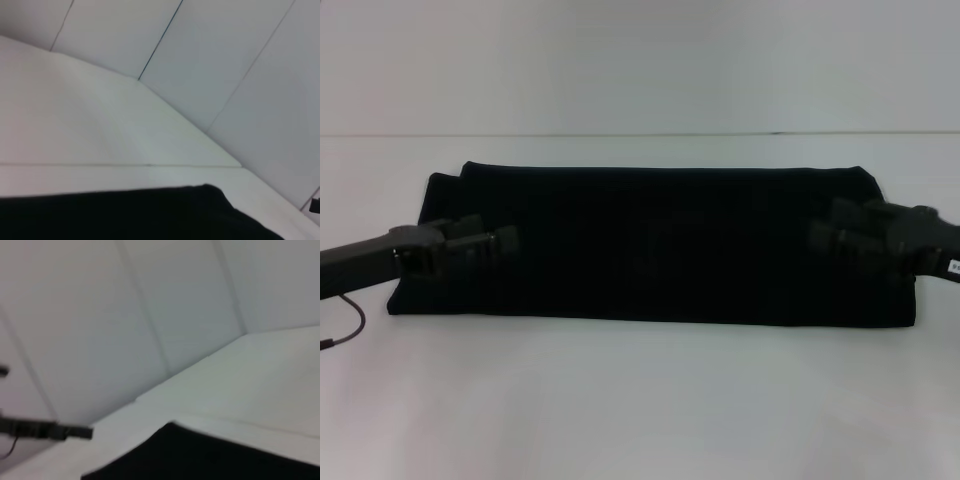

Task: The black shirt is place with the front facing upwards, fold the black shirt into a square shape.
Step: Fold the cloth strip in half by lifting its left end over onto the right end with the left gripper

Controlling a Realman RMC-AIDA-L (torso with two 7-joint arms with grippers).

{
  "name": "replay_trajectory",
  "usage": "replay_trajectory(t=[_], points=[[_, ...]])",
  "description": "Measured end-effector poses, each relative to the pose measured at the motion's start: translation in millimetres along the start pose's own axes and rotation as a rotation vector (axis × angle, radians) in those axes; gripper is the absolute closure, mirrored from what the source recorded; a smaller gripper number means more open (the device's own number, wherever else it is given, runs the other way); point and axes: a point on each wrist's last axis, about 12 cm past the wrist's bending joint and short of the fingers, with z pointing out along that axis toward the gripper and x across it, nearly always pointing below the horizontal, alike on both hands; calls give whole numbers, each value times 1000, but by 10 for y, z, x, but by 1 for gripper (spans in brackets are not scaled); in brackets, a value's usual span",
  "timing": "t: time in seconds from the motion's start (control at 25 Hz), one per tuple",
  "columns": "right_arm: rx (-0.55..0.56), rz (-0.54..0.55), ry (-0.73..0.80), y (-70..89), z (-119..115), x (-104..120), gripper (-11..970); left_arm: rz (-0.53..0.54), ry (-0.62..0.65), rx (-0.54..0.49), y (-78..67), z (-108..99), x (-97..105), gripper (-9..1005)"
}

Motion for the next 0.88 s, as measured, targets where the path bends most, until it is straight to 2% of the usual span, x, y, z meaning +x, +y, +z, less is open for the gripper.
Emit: replay_trajectory(t=[0.12,0.28,0.56,0.88], points=[[-57,-50,65,31,66,-27,382,-39,35,-1,8,-9,47,103],[-150,-117,173,92,192,-61,241,-137,138,-4,17,-33,98,104],[-136,-119,181,50,297,-185,15,-377,184,-46,69,-117,94,105],[-150,-136,189,52,365,-260,15,-586,210,-163,205,-202,81,105]])
